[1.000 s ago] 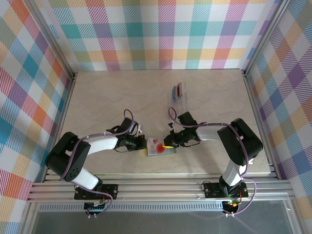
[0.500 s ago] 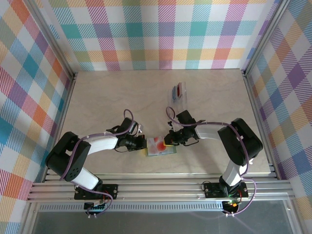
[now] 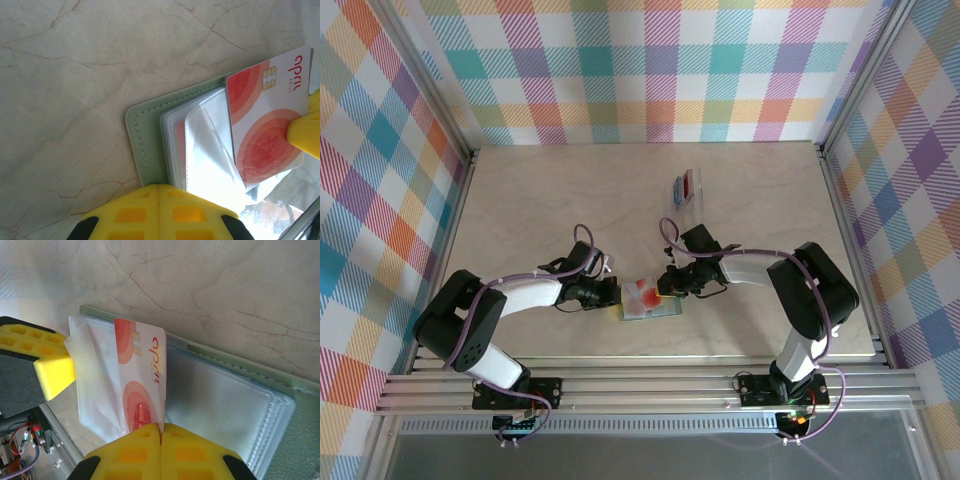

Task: Put the credit cards into the card holder

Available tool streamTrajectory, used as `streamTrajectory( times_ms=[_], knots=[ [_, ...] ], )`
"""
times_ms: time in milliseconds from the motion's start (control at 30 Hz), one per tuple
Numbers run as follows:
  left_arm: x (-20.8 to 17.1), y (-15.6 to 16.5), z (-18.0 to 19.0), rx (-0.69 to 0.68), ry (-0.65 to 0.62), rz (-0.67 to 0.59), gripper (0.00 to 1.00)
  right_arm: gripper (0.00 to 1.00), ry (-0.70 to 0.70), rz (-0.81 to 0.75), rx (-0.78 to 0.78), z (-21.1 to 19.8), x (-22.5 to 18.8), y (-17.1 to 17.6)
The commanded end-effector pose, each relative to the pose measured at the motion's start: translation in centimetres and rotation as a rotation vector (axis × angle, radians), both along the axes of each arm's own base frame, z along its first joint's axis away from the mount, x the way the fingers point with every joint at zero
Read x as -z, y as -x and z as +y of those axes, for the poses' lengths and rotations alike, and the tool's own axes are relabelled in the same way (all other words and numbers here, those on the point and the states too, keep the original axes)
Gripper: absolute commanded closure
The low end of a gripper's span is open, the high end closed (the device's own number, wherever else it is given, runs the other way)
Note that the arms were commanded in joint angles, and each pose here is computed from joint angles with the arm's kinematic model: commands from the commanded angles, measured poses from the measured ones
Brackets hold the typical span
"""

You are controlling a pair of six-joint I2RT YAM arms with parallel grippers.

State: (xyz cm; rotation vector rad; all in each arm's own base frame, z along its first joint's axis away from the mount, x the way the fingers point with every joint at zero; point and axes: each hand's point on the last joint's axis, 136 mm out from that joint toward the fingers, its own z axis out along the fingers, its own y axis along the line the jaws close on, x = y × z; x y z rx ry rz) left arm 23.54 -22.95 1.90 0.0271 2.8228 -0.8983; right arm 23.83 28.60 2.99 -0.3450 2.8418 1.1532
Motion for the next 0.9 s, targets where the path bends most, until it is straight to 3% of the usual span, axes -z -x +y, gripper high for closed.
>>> streamTrajectory(
  times_ms=[0, 867],
  knots=[
    [1.5, 0.9, 0.2, 0.006, -0.038, 0.038, 1.00, 1.00, 0.053, 0.006, 0.001, -0.3, 1.2, 0.5],
    [2.0, 1.1, 0.1, 0.008, -0.051, 0.045, 1.00, 1.00, -0.021, 0.074, 0.016, 1.3, 1.6, 3.0]
  ],
)
